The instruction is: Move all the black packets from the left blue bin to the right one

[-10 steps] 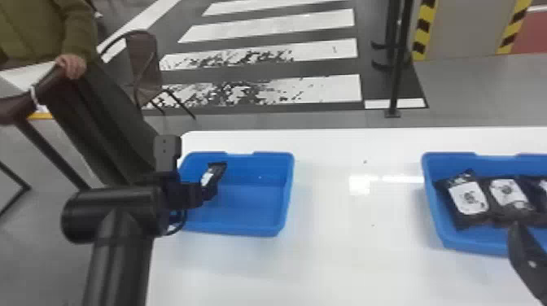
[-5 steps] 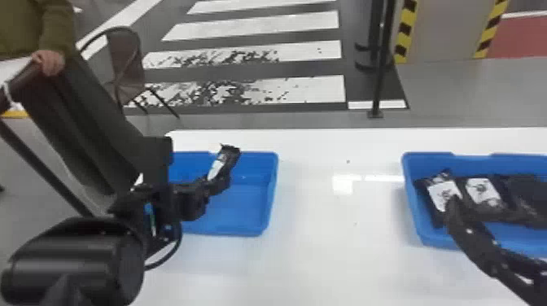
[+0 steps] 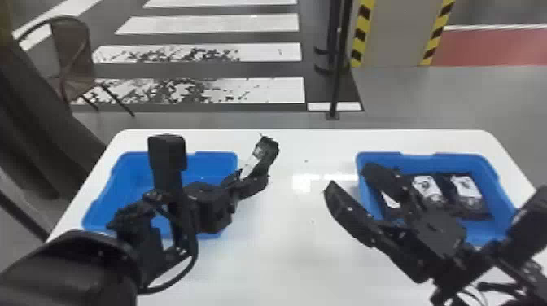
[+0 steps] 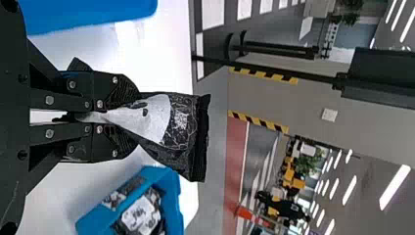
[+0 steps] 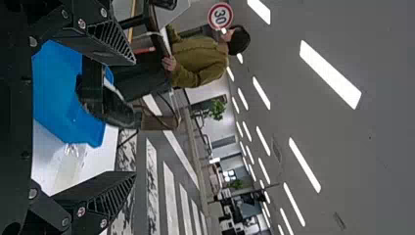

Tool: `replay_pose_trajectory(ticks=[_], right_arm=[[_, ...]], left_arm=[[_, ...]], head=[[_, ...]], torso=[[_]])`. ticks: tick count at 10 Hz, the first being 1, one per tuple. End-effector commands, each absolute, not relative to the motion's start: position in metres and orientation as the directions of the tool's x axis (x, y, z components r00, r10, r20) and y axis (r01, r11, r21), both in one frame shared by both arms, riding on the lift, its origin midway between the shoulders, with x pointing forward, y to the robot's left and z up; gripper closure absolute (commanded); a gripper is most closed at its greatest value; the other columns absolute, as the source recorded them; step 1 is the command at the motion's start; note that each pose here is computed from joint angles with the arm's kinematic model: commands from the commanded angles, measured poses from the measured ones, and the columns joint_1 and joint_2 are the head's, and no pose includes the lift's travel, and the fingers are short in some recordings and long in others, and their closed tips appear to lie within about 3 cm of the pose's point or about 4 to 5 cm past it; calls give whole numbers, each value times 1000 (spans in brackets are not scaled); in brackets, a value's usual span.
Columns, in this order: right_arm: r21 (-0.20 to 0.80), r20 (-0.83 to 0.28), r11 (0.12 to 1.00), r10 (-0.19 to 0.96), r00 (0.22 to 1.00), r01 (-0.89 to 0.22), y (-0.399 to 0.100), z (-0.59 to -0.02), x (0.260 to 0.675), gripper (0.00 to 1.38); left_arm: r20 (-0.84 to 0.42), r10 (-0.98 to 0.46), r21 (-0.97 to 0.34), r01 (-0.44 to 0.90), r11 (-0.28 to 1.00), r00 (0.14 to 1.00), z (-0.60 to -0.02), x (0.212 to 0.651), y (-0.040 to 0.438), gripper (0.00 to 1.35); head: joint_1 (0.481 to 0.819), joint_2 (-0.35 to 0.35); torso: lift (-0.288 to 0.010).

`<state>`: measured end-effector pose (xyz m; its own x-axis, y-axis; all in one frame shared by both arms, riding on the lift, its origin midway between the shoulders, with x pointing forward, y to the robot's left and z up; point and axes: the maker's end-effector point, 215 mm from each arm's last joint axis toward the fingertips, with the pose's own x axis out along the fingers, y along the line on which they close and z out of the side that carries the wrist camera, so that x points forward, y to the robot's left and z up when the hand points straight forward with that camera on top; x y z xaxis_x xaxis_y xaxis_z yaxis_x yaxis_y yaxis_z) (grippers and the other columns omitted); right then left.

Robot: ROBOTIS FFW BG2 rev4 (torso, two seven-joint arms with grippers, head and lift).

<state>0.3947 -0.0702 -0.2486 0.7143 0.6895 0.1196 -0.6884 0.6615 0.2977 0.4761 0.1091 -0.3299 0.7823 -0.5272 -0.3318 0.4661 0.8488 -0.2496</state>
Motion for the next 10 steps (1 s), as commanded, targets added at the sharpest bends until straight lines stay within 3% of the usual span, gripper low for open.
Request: replay_pose_trajectory(ticks=[1,4,6,7,9,10], right_arm=[[340,131,609,724,678,-716,-51,-248,403,236],[323,128,617,723,678,-718,-54,-250,432,240],[338,101,622,723,684,-707,-54,-267,447,329],[353,93,624,718,689,-697,-56,-274,451,544],[366,92,624,714,694,-691,-56,-277,452,1197],[370,96,622,713,694,-690,-56,-277,452,1282]], left_arm=[[-296,-619,-304,543,783,727,-321,462,64,1214],[-243,-729,-358,639,681,640,-305,439,6,1214],[-216,-771,-384,674,631,599,-299,426,-16,1214],[-205,-788,-396,687,609,581,-296,420,-25,1214],[-206,-794,-405,689,602,573,-297,417,-27,1214],[-206,-792,-404,688,603,574,-297,418,-26,1214]], head=[[695,51],[695,-18],[695,-58],[695,-77],[695,-103],[695,-107]], torso=[[-140],[-140],[-140],[-140],[-140],[-140]])
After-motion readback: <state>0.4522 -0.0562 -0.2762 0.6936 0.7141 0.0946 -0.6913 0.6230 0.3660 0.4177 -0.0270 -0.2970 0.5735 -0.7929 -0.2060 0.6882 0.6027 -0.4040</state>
